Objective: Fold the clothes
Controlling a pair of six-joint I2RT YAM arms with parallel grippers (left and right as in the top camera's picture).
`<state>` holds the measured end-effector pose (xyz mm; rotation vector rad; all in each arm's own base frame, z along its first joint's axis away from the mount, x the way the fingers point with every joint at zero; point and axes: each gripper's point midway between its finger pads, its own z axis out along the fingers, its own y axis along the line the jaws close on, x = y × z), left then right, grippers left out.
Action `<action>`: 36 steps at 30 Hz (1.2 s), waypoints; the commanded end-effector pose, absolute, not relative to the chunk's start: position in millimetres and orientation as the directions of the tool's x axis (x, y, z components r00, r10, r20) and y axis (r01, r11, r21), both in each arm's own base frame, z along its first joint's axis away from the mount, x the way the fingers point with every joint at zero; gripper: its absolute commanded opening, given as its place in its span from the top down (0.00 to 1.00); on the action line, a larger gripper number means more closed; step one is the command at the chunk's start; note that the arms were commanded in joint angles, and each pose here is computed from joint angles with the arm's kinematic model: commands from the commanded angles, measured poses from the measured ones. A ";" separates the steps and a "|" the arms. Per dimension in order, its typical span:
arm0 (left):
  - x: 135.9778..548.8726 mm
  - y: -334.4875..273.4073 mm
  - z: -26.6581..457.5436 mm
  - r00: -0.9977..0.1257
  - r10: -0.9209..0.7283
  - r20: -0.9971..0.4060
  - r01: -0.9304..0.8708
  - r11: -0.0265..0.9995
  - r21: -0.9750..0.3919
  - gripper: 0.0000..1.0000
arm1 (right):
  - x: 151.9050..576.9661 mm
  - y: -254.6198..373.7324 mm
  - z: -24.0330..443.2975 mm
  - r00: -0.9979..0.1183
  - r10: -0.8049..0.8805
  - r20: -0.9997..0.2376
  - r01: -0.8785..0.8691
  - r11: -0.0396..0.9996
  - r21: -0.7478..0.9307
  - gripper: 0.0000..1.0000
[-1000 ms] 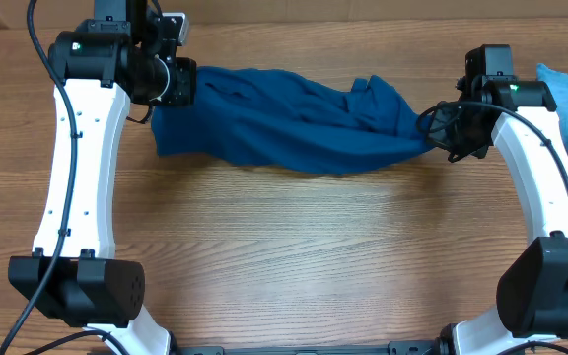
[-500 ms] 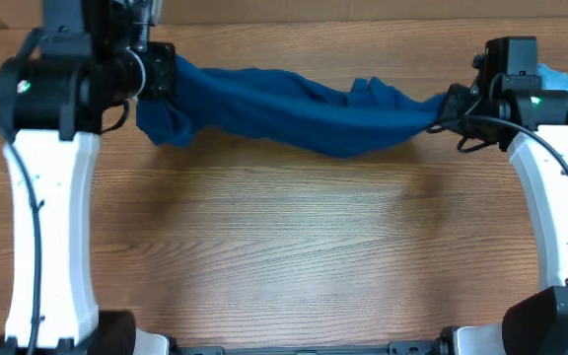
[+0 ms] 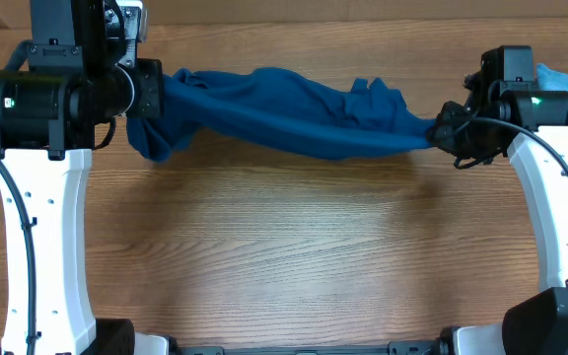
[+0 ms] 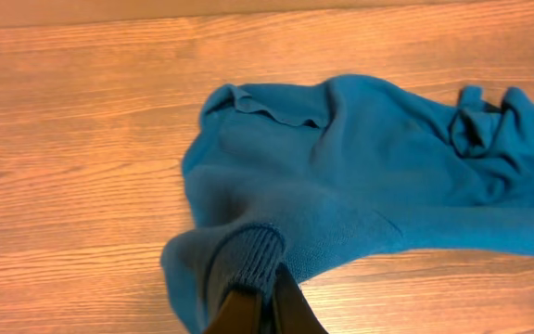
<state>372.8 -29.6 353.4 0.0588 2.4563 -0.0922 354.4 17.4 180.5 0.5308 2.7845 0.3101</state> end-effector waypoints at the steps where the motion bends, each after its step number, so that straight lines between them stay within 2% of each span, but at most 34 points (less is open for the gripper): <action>1: 349.5 -17.7 398.2 -0.679 -0.001 -0.734 0.019 1.000 -0.019 0.96 | 351.8 19.1 213.3 -0.863 0.374 -0.340 0.281 0.914 0.291 0.96; 7: 319.1 -3.2 460.4 -0.526 -0.010 -0.851 -0.040 0.999 0.013 0.96 | 359.1 18.9 289.9 -0.741 0.341 -0.578 0.168 0.928 0.333 0.96; 12: 282.6 8.5 527.6 -0.330 -0.026 -0.943 -0.094 0.996 0.006 0.96 | 340.4 19.5 379.1 -0.567 0.337 -0.752 0.077 0.930 0.359 0.96; 18: 234.4 28.4 590.5 -0.118 -0.037 -0.992 -0.191 0.981 -0.014 0.96 | 297.7 20.5 462.1 -0.378 0.331 -0.864 -0.006 0.933 0.360 0.96; 24: 188.4 44.5 630.8 0.052 -0.059 -0.997 -0.264 0.962 -0.070 0.96 | 262.4 10.0 519.6 -0.205 0.330 -0.922 -0.004 0.941 0.338 0.96; 28: 188.6 43.9 630.0 0.048 -0.059 -0.997 -0.261 0.963 -0.070 0.96 | 261.1 10.1 526.9 -0.187 0.330 -0.925 -0.011 0.941 0.338 0.96; 32: 212.1 41.3 601.1 -0.085 -0.051 -0.995 -0.260 0.965 -0.027 0.96 | 282.7 9.3 514.2 -0.232 0.331 -0.915 0.007 0.941 0.338 0.96; 36: 254.1 38.0 580.0 -0.182 -0.039 -0.983 -0.255 0.967 0.009 0.96 | 322.5 0.6 488.9 -0.297 0.334 -0.895 0.076 0.942 0.326 0.96</action>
